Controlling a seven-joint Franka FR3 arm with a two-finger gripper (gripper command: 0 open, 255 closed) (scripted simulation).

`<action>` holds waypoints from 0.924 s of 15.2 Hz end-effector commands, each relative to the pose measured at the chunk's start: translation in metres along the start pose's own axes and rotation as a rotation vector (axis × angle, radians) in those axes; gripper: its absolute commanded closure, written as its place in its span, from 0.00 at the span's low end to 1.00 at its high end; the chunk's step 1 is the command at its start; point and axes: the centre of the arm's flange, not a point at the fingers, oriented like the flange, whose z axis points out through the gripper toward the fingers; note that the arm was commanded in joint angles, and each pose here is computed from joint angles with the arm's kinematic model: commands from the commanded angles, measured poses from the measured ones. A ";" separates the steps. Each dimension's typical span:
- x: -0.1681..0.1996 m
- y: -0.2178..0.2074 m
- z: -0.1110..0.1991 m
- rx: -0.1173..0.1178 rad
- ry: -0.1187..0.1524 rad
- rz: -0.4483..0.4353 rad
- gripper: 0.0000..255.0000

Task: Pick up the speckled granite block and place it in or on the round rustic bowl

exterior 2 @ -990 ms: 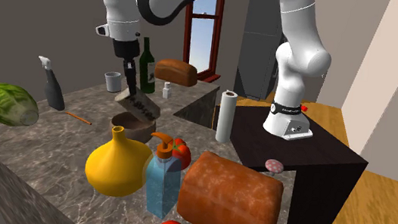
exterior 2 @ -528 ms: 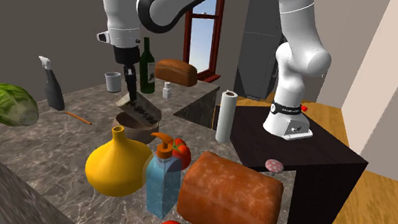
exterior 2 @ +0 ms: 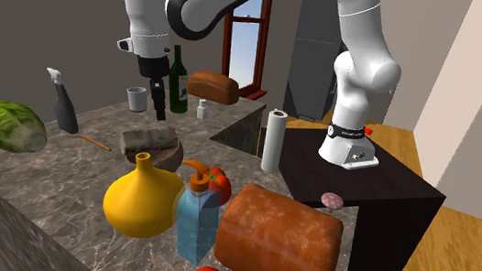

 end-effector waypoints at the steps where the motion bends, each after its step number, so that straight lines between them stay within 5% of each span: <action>1: 0.000 0.000 0.000 0.000 0.000 0.000 0.00; 6: 0.000 0.000 -0.050 0.000 0.000 0.000 0.00; 14: 0.000 0.000 -0.050 0.000 0.000 0.000 0.00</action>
